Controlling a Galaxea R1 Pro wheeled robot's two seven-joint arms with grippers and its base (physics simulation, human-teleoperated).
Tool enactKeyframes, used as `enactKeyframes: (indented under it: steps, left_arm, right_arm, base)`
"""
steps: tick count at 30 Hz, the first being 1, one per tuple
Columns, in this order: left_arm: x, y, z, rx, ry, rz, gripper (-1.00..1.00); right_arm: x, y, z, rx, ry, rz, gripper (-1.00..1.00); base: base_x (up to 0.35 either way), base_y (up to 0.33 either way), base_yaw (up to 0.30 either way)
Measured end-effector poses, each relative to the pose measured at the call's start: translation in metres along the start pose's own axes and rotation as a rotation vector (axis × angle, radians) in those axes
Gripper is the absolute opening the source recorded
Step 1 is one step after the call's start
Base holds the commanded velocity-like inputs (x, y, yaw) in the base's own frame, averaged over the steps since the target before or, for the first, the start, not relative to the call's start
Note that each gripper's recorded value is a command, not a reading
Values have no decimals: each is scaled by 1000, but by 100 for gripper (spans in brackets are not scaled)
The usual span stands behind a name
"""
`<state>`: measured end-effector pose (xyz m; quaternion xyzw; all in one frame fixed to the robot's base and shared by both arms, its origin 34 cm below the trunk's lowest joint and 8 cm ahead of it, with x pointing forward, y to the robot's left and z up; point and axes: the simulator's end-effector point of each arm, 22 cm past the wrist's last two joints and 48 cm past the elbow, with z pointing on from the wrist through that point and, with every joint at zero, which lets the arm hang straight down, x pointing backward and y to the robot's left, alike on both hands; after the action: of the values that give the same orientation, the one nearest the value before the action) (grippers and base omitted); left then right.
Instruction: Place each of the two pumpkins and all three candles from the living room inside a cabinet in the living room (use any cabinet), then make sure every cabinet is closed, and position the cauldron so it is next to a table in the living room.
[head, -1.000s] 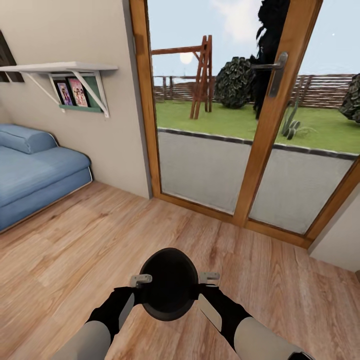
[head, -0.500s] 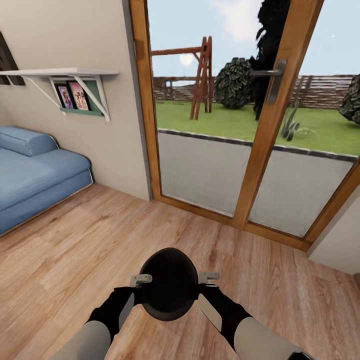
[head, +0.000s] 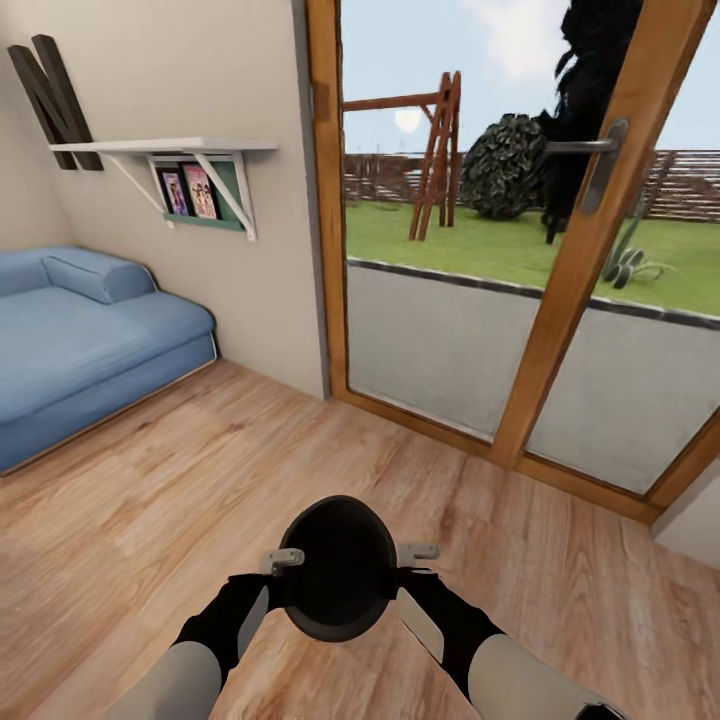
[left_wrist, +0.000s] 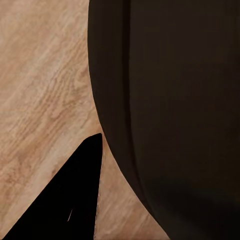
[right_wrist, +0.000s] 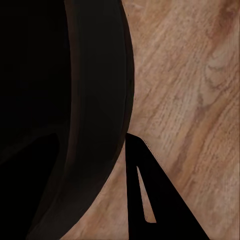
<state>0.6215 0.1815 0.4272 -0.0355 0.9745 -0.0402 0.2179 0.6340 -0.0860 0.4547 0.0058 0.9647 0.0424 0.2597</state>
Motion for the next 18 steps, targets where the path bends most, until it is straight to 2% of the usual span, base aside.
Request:
enactKeyframes:
  steps: [18]
  left_arm:
    - [0,0,0,0,0,0,-100]
  right_arm:
    - [0,0,0,0,0,0,-100]
  base:
    - [0,0,290]
